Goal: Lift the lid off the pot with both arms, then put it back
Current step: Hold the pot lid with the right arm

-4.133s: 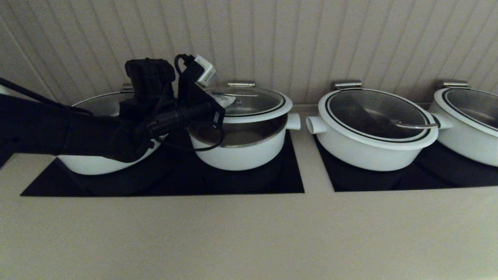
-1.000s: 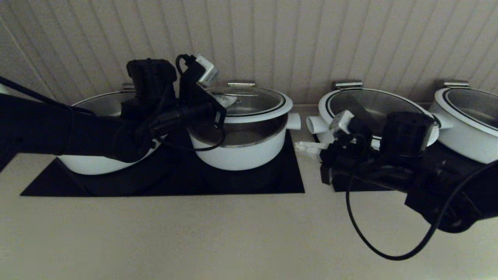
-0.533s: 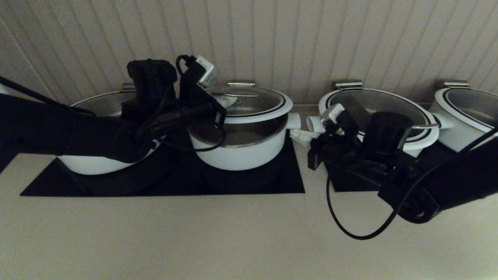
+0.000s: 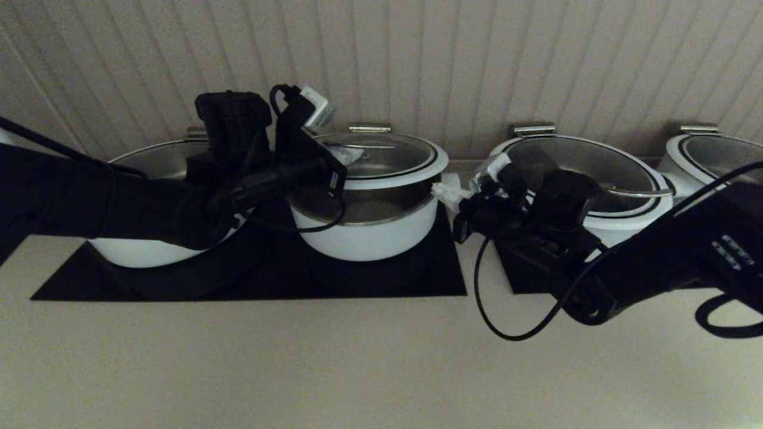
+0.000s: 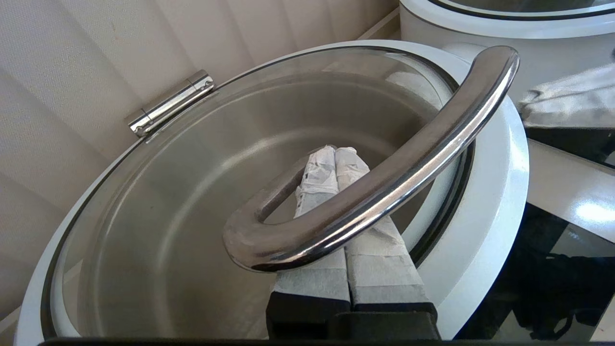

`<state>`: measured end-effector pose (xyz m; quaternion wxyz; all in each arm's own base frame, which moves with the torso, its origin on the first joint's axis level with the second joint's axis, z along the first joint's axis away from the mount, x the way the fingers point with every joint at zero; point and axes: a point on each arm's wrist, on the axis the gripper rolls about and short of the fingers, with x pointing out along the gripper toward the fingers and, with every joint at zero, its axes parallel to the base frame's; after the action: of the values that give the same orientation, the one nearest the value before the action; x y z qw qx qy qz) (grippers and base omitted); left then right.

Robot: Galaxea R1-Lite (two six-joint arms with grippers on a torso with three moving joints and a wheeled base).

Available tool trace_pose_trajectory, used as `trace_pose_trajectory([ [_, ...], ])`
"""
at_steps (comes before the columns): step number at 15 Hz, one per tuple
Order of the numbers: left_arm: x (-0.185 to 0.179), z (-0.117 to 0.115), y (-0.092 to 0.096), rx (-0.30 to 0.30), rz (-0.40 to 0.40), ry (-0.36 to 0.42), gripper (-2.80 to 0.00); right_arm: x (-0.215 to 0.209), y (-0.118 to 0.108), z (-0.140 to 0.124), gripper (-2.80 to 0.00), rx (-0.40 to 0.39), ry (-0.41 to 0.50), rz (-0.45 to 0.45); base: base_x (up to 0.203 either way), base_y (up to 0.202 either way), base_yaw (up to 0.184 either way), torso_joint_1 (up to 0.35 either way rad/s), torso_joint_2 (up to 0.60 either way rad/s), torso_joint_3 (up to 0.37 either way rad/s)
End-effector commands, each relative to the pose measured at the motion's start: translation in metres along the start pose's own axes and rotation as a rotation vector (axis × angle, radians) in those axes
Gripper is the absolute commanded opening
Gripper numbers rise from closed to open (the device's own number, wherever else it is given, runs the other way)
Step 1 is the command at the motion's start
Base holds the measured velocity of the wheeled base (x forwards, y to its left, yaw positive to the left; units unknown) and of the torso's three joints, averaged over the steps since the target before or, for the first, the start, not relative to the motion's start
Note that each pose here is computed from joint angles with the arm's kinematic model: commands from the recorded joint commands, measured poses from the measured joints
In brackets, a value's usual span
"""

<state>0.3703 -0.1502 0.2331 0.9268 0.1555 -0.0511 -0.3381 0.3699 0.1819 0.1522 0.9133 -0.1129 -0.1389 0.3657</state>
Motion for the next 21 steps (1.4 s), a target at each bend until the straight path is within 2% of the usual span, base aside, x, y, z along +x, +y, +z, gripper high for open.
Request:
trace_pose_trajectory([
  [1,0.000,-0.001,0.000,0.002,-0.002,0.001,-2.80,0.007,0.007,-0.015,-2.80,0.007,0.016,0.018,0.000,0.000,0.000,0.000,0.00,0.000],
  [4,0.000,-0.001,0.000,0.002,-0.002,0.001,-2.80,0.015,0.005,-0.017,-2.80,0.000,-0.003,0.012,0.000,0.000,0.000,0.000,0.00,0.000],
  [9,0.000,-0.001,0.000,0.002,-0.002,0.001,-2.80,0.037,-0.003,-0.021,-2.80,-0.018,-0.040,-0.065,0.000,0.000,0.000,0.000,0.00,0.000],
  [13,0.000,-0.001,0.000,0.003,-0.001,-0.001,-2.80,0.044,-0.004,-0.025,-2.80,-0.018,-0.039,-0.067,0.000,0.000,0.000,0.000,0.00,0.000],
  [21,-0.003,0.003,0.000,0.008,-0.002,-0.003,-2.80,0.060,-0.015,-0.008,-2.80,-0.033,-0.084,-0.080,0.000,0.000,0.000,0.000,0.00,0.000],
])
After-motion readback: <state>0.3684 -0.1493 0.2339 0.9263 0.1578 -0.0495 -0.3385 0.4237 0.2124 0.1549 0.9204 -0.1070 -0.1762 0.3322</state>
